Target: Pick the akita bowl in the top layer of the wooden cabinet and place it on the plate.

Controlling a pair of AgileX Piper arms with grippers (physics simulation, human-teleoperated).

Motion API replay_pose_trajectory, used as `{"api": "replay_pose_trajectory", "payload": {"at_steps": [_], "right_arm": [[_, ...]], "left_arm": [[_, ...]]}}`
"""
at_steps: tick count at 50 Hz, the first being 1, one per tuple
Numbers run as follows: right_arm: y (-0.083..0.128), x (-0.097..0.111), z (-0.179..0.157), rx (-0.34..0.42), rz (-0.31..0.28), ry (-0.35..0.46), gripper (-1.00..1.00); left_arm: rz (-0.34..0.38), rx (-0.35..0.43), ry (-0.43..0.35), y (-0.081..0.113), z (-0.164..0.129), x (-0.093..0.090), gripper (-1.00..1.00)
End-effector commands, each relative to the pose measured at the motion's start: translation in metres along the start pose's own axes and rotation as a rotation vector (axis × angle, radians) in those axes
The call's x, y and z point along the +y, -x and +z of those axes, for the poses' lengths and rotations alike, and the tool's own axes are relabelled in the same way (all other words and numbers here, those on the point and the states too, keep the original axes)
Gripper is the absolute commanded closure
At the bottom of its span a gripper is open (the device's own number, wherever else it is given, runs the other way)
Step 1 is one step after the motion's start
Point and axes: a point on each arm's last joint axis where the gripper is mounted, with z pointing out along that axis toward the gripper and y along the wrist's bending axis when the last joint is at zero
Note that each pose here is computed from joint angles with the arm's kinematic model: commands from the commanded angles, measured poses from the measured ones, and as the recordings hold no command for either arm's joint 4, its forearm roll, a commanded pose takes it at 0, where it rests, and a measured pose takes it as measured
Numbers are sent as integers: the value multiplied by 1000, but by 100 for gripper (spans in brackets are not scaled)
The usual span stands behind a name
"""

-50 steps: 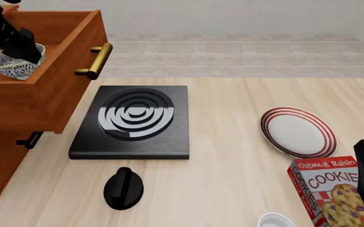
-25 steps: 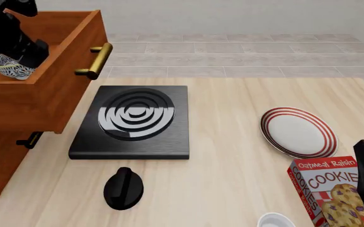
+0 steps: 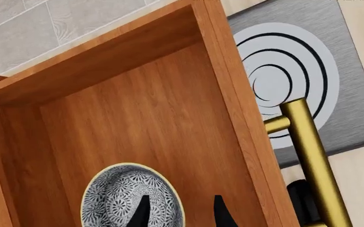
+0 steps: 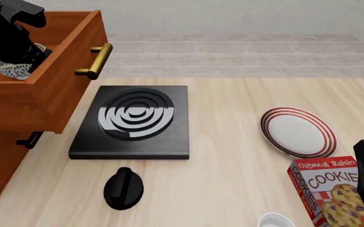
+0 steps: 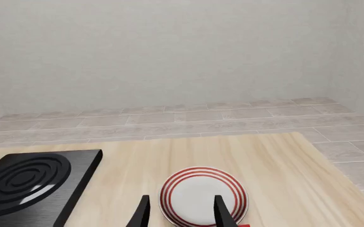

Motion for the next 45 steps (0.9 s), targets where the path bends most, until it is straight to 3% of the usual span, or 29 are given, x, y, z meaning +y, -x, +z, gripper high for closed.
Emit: {"api": "replay_pose_trajectory", "payload": {"at_steps": [1, 17, 45], "right_arm": [[0, 0, 0, 1, -2, 0, -100], [0, 0, 0, 0, -3, 0, -100], [0, 0, 0, 1, -8, 2, -100]], "left_arm": [[-2, -5, -7, 1, 1, -5, 100], [-6, -9, 4, 0, 2, 0, 100], [1, -87, 15, 16, -33, -5, 100]]}}
